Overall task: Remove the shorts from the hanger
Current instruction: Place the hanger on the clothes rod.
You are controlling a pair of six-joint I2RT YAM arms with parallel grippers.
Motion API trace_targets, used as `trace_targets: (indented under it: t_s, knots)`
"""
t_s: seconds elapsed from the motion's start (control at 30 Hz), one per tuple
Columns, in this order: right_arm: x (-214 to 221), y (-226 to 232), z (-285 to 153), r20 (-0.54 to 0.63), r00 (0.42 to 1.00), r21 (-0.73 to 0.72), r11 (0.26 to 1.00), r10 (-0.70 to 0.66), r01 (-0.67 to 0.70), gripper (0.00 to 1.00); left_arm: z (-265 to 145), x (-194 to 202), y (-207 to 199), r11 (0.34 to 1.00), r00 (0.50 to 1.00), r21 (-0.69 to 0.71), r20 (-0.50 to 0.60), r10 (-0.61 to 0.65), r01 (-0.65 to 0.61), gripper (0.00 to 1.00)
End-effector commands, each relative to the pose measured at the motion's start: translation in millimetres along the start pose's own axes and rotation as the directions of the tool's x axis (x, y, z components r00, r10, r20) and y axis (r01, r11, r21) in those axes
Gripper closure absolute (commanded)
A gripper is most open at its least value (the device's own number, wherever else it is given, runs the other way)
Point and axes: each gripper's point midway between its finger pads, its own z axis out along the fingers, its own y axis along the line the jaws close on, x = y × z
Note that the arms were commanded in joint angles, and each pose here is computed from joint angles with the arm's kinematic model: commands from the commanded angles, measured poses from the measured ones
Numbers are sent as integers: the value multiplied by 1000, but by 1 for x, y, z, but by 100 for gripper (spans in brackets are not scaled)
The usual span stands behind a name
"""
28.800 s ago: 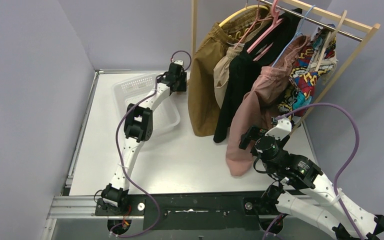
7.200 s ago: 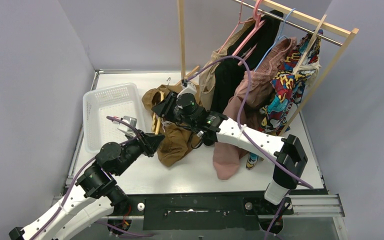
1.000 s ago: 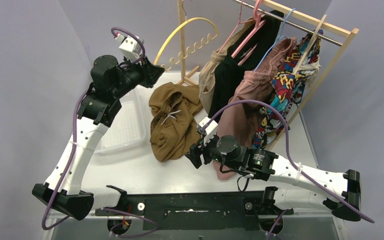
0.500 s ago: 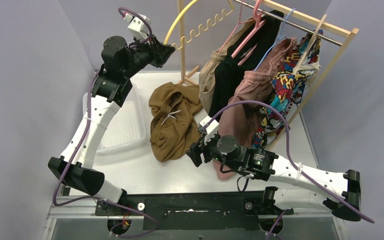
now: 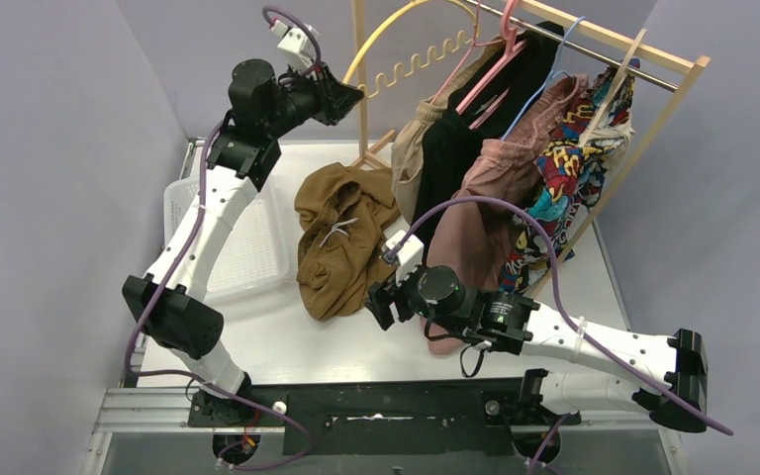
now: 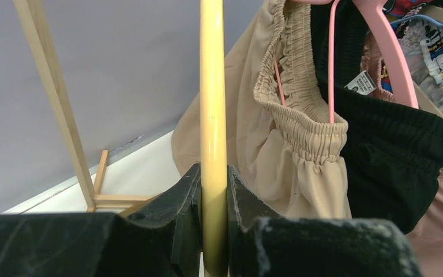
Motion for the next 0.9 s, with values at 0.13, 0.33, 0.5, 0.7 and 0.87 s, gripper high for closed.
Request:
trace_targets:
  t_s: [0.13, 0.33, 0.5, 0.7, 0.87]
  knots:
    - [-32, 4, -7, 92, 995, -7, 999, 34, -34, 28, -5, -62, -25, 992, 983, 66, 153, 99, -110, 100]
    - [-32, 2, -9, 95, 995, 0, 999, 40, -40, 28, 1, -25, -9, 995, 995, 19, 35, 95, -96, 83]
    - [-31, 0, -11, 105, 994, 5, 999, 43, -43, 28, -9, -10, -1, 996, 996, -27, 25, 87, -87, 60]
    - [-34, -5, -13, 121, 992, 29, 998, 43, -47, 27, -25, -9, -1, 994, 995, -59, 18, 96, -95, 37]
    - [-33, -10, -15, 137, 989, 48, 997, 55, -62, 27, -54, 13, 23, 977, 997, -200, -1, 75, -74, 30]
